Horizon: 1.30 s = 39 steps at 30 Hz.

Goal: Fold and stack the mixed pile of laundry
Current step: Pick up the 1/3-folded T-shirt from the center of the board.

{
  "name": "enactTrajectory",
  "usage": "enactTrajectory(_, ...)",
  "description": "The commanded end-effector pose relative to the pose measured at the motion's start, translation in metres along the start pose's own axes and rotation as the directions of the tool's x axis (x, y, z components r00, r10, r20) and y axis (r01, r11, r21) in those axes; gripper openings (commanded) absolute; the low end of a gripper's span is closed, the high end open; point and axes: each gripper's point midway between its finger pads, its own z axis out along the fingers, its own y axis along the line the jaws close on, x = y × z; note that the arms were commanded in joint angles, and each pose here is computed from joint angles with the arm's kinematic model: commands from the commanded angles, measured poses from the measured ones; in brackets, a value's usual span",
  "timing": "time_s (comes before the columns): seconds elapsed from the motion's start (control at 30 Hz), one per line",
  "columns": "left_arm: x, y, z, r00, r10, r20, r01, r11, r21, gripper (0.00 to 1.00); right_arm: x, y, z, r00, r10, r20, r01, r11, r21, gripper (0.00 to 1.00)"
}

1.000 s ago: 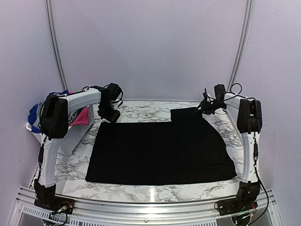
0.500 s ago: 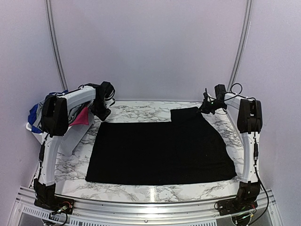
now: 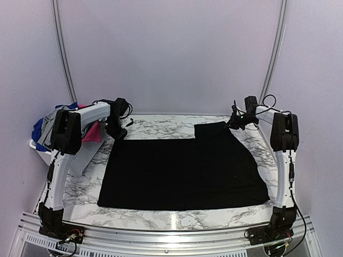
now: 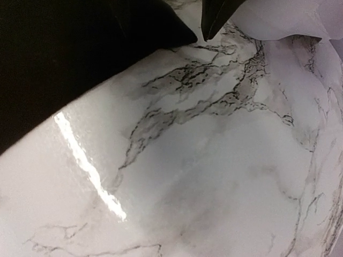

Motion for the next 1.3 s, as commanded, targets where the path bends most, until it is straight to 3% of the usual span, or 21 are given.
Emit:
enactTrajectory(0.0, 0.007, 0.014, 0.015, 0.999, 0.009, -0.035, -0.01, 0.999, -0.032, 0.47, 0.0, 0.001, 0.003, 1.0, 0.002, -0.002, -0.002, 1.0, -0.005, 0.0)
enactTrajectory(0.13, 0.006, 0.018, 0.017, 1.0, -0.013, -0.022, 0.013, 1.0, -0.017, 0.49, -0.001, 0.0, 0.004, 1.0, 0.004, -0.003, -0.004, 1.0, -0.004, 0.0)
enactTrajectory(0.3, 0.009, -0.004, 0.022, 1.0, -0.013, -0.004, 0.013, 0.992, 0.124, 0.47, -0.003, 0.001, 0.004, 1.0, 0.004, 0.0, -0.004, 1.0, -0.005, 0.0)
enactTrajectory(0.53, 0.022, -0.036, 0.033, 0.999, -0.004, -0.04, 0.015, 0.961, 0.277, 0.35, -0.008, 0.005, 0.001, 1.0, 0.008, 0.008, -0.008, 1.0, -0.016, 0.0)
enactTrajectory(0.7, 0.026, -0.031, 0.041, 0.998, -0.012, -0.067, 0.028, 0.97, 0.242, 0.15, -0.007, 0.007, 0.001, 1.0, 0.008, 0.005, -0.008, 1.0, -0.02, 0.0)
enactTrajectory(0.87, 0.011, 0.001, 0.029, 0.997, -0.062, -0.035, 0.065, 0.993, 0.103, 0.0, -0.012, 0.013, -0.006, 1.0, 0.002, 0.019, -0.001, 1.0, -0.022, 0.0)
enactTrajectory(1.17, -0.033, 0.017, -0.038, 0.975, -0.09, 0.203, 0.075, 0.994, 0.082, 0.0, -0.027, 0.031, -0.03, 0.998, -0.024, 0.063, 0.025, 0.999, -0.027, 0.0)
enactTrajectory(1.27, -0.03, 0.004, -0.044, 0.974, -0.058, 0.217, 0.039, 0.995, 0.091, 0.0, -0.028, 0.036, -0.038, 0.997, -0.032, 0.07, 0.034, 0.999, -0.028, 0.0)
